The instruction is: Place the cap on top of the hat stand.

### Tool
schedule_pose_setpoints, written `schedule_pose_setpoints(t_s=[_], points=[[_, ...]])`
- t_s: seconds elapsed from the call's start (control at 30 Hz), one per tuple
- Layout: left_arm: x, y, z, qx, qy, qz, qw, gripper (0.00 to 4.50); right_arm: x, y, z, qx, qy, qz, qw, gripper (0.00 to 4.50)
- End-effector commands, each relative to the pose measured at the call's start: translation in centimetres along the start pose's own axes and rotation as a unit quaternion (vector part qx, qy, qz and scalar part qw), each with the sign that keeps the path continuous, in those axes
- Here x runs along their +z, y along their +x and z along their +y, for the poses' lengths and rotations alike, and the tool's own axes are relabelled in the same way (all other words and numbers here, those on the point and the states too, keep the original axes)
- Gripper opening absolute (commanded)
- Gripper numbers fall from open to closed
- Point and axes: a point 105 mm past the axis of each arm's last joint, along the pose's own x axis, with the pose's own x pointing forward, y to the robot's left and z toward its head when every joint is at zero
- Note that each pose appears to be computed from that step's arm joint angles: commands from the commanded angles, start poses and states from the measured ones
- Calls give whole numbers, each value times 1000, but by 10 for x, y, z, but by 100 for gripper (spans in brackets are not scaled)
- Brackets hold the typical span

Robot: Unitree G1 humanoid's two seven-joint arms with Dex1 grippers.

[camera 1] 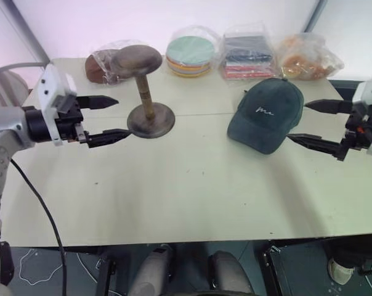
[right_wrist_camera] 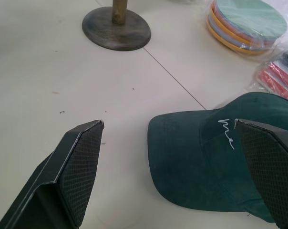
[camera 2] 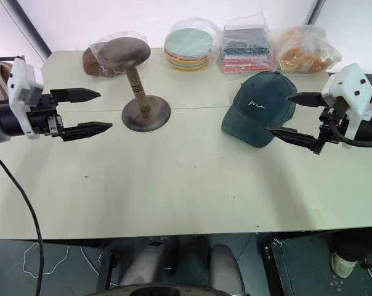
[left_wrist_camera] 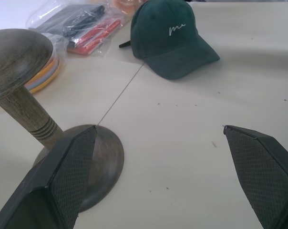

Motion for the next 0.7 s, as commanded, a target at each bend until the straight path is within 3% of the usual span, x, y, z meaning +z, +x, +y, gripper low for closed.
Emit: schedule_pose_setpoints(t_s=[0.03, 0.7], points=[[14, -7, 4, 12, 28, -12, 999, 446, 13, -10, -5, -17, -31, -9, 999, 450], [17, 0, 2, 8, 26, -15, 1000, 446, 12, -9, -1, -12, -26, -2, 1000, 450]])
